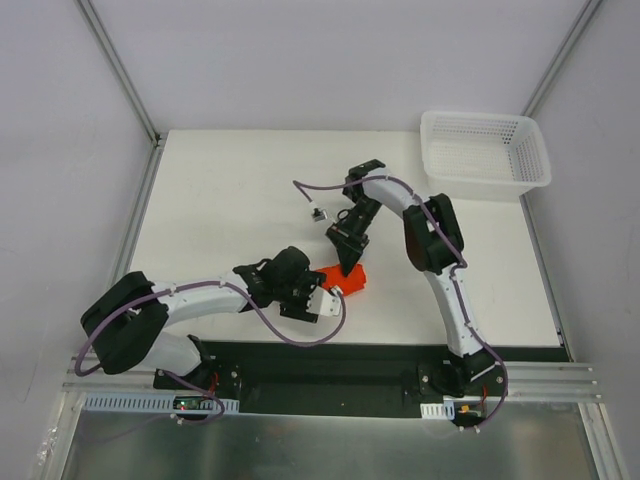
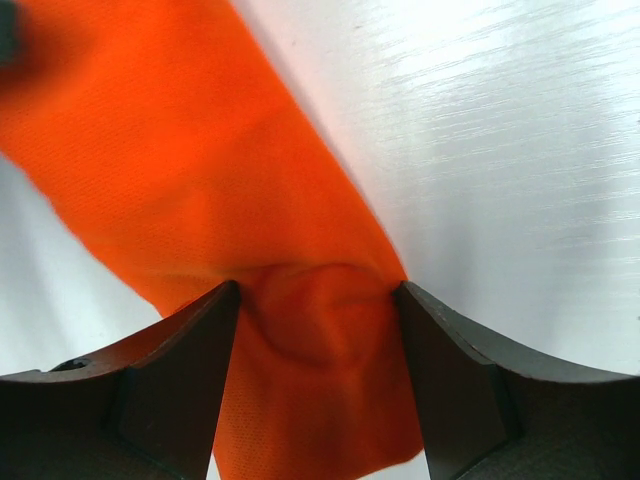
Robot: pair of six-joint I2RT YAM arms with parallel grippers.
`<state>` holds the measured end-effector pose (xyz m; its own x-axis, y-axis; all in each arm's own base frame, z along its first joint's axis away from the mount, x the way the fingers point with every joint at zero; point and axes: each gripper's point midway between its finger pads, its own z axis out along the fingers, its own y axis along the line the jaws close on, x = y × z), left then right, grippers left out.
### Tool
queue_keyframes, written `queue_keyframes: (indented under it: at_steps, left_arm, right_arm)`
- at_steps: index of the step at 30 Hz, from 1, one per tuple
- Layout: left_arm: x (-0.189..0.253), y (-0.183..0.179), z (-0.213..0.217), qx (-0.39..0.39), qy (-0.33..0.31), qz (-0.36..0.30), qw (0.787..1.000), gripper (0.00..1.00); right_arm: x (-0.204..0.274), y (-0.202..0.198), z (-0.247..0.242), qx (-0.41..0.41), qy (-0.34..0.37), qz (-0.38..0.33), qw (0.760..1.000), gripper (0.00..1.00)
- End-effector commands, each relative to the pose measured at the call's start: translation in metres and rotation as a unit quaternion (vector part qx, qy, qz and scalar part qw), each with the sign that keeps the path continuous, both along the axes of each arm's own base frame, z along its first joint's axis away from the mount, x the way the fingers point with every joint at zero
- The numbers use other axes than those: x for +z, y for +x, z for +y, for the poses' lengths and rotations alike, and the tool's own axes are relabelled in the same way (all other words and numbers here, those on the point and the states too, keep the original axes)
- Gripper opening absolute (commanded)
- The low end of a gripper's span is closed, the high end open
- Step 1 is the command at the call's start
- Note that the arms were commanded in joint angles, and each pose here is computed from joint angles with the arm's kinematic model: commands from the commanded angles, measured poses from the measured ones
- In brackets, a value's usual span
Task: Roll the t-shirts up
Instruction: Roll the T-shirt to the center of the board.
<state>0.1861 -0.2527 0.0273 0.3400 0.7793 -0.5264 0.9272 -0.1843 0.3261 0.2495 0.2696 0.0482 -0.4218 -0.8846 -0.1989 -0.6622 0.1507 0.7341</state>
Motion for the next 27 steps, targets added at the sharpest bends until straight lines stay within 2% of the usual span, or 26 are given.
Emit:
queue_keyframes:
  at_steps: [1, 3, 4, 6, 7, 8, 9, 10, 11, 12, 13, 14, 15, 16, 17, 19, 21, 22, 23, 27]
  left_arm:
    - [-0.016, -0.033, 0.014, -0.016, 0.039, 0.095, 0.995, 0.64]
    - [-0.010, -0.029, 0.012, 0.003, 0.027, 0.113, 0.993, 0.64]
    - [-0.008, -0.032, 0.011, 0.004, 0.023, 0.133, 0.991, 0.64]
    - [0.001, -0.024, 0.005, 0.019, 0.010, 0.145, 0.989, 0.64]
    - [0.005, -0.024, 0.000, 0.019, 0.007, 0.160, 0.987, 0.64]
    - [0.008, -0.021, -0.002, 0.027, 0.006, 0.169, 0.985, 0.64]
    - [0.009, -0.016, -0.001, 0.040, 0.004, 0.179, 0.983, 0.63]
    - [0.013, -0.009, -0.006, 0.050, 0.000, 0.190, 0.981, 0.63]
    - [0.016, -0.009, -0.008, 0.059, -0.008, 0.210, 0.976, 0.63]
    - [0.018, -0.005, -0.009, 0.067, -0.010, 0.220, 0.973, 0.63]
    - [0.021, 0.007, -0.011, 0.079, -0.017, 0.224, 0.971, 0.62]
    - [0.023, 0.007, -0.012, 0.086, -0.020, 0.239, 0.967, 0.62]
    - [0.025, 0.011, -0.014, 0.090, -0.025, 0.246, 0.965, 0.62]
    - [0.029, 0.022, -0.014, 0.102, -0.034, 0.256, 0.961, 0.62]
    - [0.034, 0.021, -0.016, 0.107, -0.040, 0.279, 0.953, 0.62]
    - [0.041, 0.029, -0.020, 0.117, -0.052, 0.306, 0.943, 0.62]
    - [0.045, 0.031, -0.019, 0.133, -0.059, 0.341, 0.929, 0.62]
    - [0.047, 0.036, -0.022, 0.137, -0.062, 0.351, 0.924, 0.62]
    - [0.048, 0.039, -0.021, 0.150, -0.064, 0.366, 0.916, 0.62]
    - [0.044, 0.048, -0.022, 0.193, -0.061, 0.416, 0.887, 0.60]
  right_arm:
    - [0.056, 0.028, -0.071, -0.052, -0.018, -0.043, 0.998, 0.96]
    - [0.076, 0.046, -0.083, -0.090, 0.003, -0.097, 0.991, 0.96]
    - [0.105, 0.059, -0.100, -0.128, 0.021, -0.153, 0.980, 0.96]
    - [0.112, 0.095, -0.118, -0.191, 0.035, -0.255, 0.947, 0.96]
    - [0.161, 0.105, -0.146, -0.262, 0.016, -0.356, 0.897, 0.96]
    - [0.149, 0.131, -0.156, -0.290, 0.025, -0.434, 0.853, 0.96]
    - [0.172, 0.135, -0.164, -0.299, 0.038, -0.502, 0.811, 0.96]
    - [0.180, 0.133, -0.167, -0.291, 0.053, -0.553, 0.779, 0.96]
    - [0.237, 0.133, -0.165, -0.291, 0.108, -0.644, 0.699, 0.96]
    - [0.212, 0.120, -0.161, -0.301, 0.115, -0.625, 0.711, 0.96]
    - [0.218, 0.107, -0.145, -0.290, 0.160, -0.608, 0.722, 0.96]
    - [0.194, 0.077, -0.136, -0.261, 0.161, -0.550, 0.777, 0.96]
    - [0.202, 0.062, -0.125, -0.228, 0.181, -0.527, 0.798, 0.96]
    - [0.188, 0.038, -0.103, -0.183, 0.184, -0.490, 0.832, 0.96]
    - [0.171, 0.017, -0.101, -0.153, 0.154, -0.462, 0.860, 0.96]
    - [0.144, -0.010, -0.085, -0.094, 0.144, -0.450, 0.876, 0.96]
    - [0.140, -0.015, -0.080, -0.049, 0.153, -0.497, 0.853, 0.96]
    - [0.117, -0.031, -0.076, -0.016, 0.155, -0.493, 0.856, 0.96]
    - [0.120, -0.023, -0.070, -0.004, 0.166, -0.534, 0.829, 0.96]
    - [0.105, -0.033, -0.051, 0.094, 0.201, -0.606, 0.764, 0.96]
